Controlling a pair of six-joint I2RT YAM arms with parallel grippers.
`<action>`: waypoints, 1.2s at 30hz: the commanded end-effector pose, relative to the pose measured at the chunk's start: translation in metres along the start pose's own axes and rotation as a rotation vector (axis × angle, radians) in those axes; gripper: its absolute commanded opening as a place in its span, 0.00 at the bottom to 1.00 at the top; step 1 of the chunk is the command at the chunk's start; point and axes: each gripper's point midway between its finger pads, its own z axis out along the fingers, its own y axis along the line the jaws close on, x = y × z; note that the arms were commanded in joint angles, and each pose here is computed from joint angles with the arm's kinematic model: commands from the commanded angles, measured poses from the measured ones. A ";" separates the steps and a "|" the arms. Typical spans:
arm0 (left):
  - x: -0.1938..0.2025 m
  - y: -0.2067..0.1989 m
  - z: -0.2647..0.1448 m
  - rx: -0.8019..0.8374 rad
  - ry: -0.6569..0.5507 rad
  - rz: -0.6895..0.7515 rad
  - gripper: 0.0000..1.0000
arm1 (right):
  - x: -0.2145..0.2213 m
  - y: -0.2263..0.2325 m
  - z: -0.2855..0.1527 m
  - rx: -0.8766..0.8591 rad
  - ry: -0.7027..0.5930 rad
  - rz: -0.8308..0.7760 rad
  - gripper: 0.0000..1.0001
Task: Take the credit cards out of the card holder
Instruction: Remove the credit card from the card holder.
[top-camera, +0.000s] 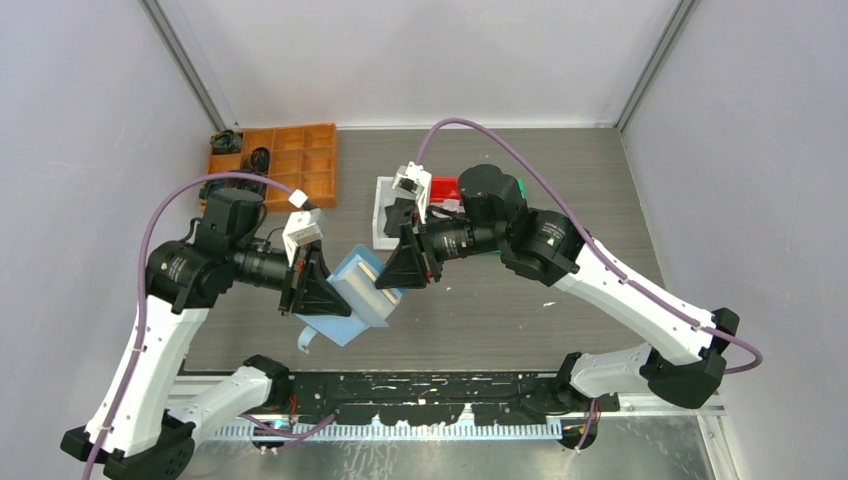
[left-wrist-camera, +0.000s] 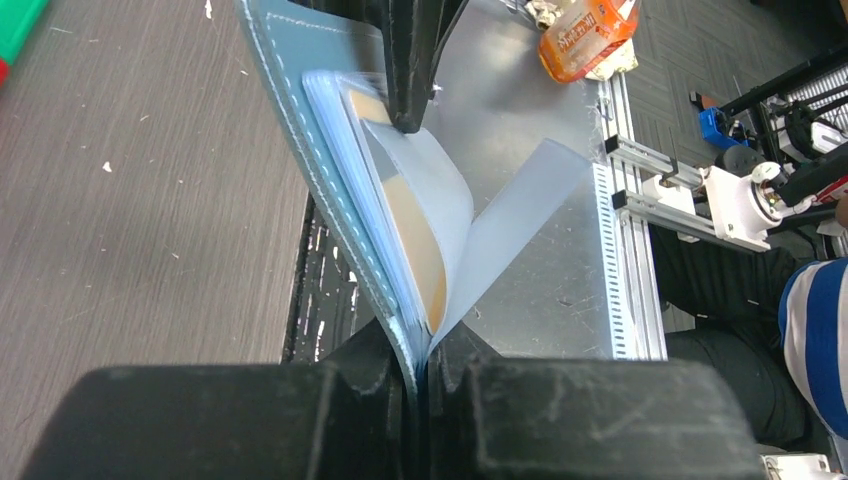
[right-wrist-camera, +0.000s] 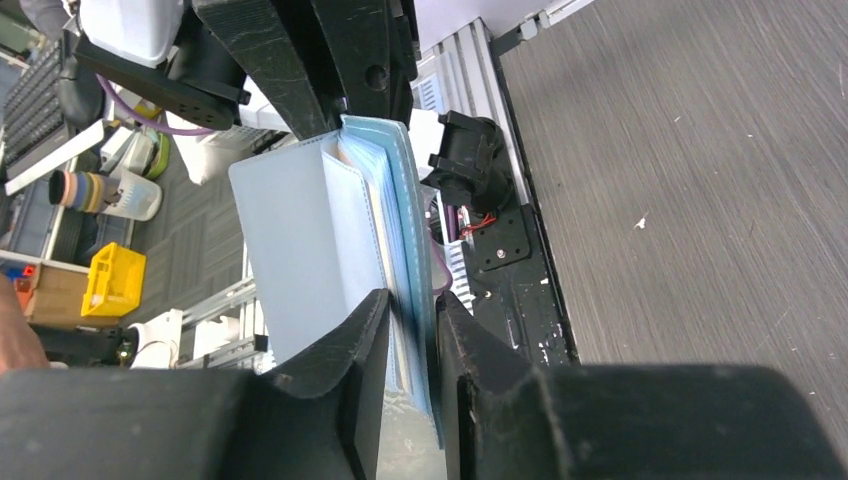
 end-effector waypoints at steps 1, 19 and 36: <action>-0.023 -0.016 -0.003 0.058 -0.058 0.081 0.00 | -0.007 0.000 0.000 0.025 -0.026 -0.047 0.26; -0.038 -0.020 -0.006 0.061 -0.090 0.188 0.03 | -0.005 0.037 0.009 -0.181 -0.041 -0.027 0.18; -0.022 -0.021 -0.013 -0.038 -0.078 0.231 1.00 | 0.004 0.024 -0.026 0.025 0.045 -0.187 0.01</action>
